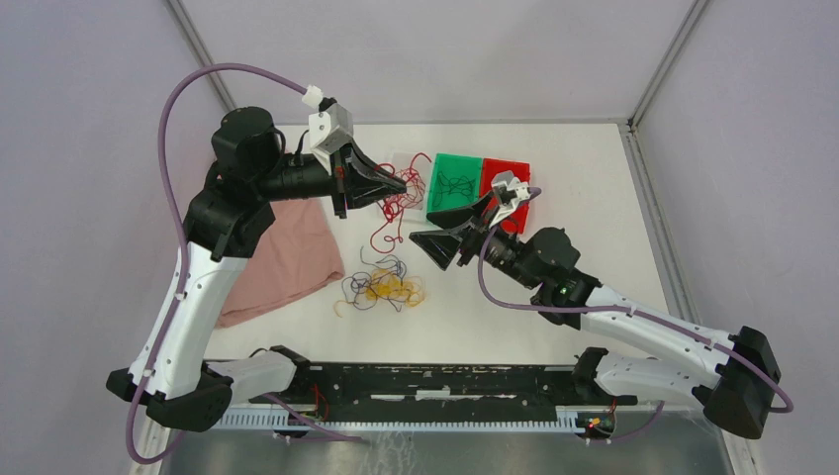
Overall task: Untangle the cables
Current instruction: Untie the cable.
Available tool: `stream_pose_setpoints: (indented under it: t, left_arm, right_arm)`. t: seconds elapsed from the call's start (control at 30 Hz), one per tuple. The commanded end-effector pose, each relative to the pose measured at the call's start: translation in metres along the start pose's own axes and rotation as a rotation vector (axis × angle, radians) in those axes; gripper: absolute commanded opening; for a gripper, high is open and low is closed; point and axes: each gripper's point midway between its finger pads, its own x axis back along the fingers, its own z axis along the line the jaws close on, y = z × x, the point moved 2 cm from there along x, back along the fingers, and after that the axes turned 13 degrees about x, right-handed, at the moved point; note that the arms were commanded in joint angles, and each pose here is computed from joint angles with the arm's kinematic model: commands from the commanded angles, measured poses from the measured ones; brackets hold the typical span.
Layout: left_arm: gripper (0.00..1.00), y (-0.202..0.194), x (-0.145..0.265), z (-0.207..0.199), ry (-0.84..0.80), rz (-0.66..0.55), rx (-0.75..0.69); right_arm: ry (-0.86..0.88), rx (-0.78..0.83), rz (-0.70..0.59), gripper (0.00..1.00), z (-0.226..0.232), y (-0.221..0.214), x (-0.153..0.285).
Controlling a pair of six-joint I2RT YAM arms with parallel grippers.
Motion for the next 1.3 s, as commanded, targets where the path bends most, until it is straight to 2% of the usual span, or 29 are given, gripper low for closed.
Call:
stream_pose_setpoints:
  t: [0.0, 0.23, 0.47, 0.7, 1.27]
  left_arm:
    - [0.04, 0.005, 0.006, 0.007, 0.074, -0.027, -0.071]
    - [0.04, 0.001, 0.003, -0.005, -0.001, -0.028, 0.002]
    - [0.04, 0.000, 0.004, -0.021, -0.082, -0.016, 0.030]
    - [0.04, 0.006, 0.004, -0.032, -0.144, -0.018, 0.078]
    - [0.03, 0.003, 0.001, -0.026, -0.139, -0.012, 0.068]
  right_arm:
    - [0.057, 0.071, -0.091, 0.74, 0.018, 0.043, -0.011]
    - [-0.065, 0.163, -0.066, 0.70, 0.002, 0.041, -0.046]
    - [-0.081, 0.202, -0.054, 0.65, 0.000, 0.032, -0.061]
    - [-0.183, 0.226, -0.052, 0.55, -0.013, 0.032, -0.057]
    - [-0.179, 0.197, -0.056, 0.54, -0.012, 0.029, -0.043]
